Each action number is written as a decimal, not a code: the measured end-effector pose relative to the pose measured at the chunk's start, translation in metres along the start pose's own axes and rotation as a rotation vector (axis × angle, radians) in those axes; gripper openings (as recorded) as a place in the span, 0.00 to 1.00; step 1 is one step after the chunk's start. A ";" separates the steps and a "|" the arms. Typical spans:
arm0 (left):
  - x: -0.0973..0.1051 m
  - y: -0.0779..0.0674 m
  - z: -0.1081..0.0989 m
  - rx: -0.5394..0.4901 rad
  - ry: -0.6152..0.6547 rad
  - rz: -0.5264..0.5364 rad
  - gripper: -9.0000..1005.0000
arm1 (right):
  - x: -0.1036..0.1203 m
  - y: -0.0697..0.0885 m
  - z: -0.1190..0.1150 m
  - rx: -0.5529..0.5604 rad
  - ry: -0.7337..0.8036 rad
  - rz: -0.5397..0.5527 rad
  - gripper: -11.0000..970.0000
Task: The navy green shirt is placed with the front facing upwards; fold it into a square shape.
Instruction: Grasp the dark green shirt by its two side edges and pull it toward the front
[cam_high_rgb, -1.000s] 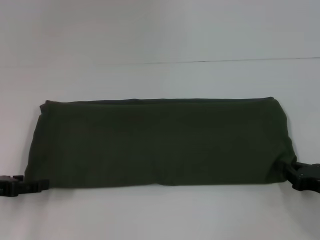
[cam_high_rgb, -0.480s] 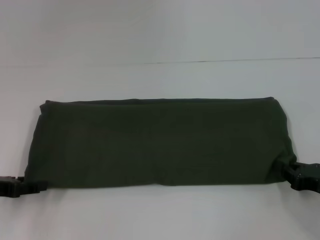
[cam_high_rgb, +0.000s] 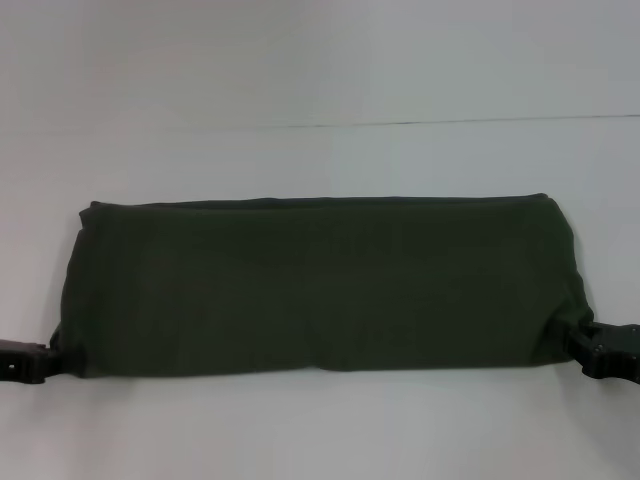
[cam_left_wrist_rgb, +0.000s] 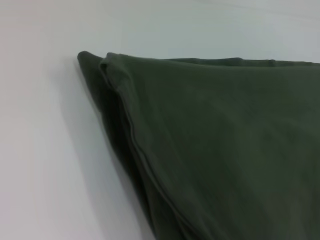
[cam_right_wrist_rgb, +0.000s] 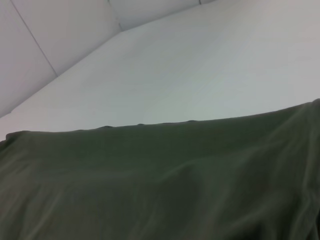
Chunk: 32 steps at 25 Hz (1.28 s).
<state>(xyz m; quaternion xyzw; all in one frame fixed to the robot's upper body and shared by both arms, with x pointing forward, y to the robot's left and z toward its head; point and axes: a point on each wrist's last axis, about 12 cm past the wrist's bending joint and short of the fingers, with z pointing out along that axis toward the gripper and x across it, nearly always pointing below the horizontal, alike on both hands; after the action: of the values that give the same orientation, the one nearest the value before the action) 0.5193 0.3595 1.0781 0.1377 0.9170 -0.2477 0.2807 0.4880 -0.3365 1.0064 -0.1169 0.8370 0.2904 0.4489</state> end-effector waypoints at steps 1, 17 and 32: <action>-0.001 0.000 0.001 0.002 0.003 0.004 0.37 | 0.000 0.000 0.000 0.000 0.000 0.000 0.03; 0.002 0.008 -0.006 -0.067 -0.010 0.013 0.01 | -0.007 0.001 0.006 -0.010 -0.010 -0.009 0.03; 0.023 0.006 -0.027 -0.080 -0.016 0.064 0.01 | -0.003 0.017 -0.007 -0.146 -0.066 -0.085 0.03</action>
<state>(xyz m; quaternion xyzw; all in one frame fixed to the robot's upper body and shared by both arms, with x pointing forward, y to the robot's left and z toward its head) 0.4916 0.3817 1.0820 0.1538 0.9190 -0.2028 0.3010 0.4770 -0.3269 1.0183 -0.1750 0.7925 0.3351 0.4786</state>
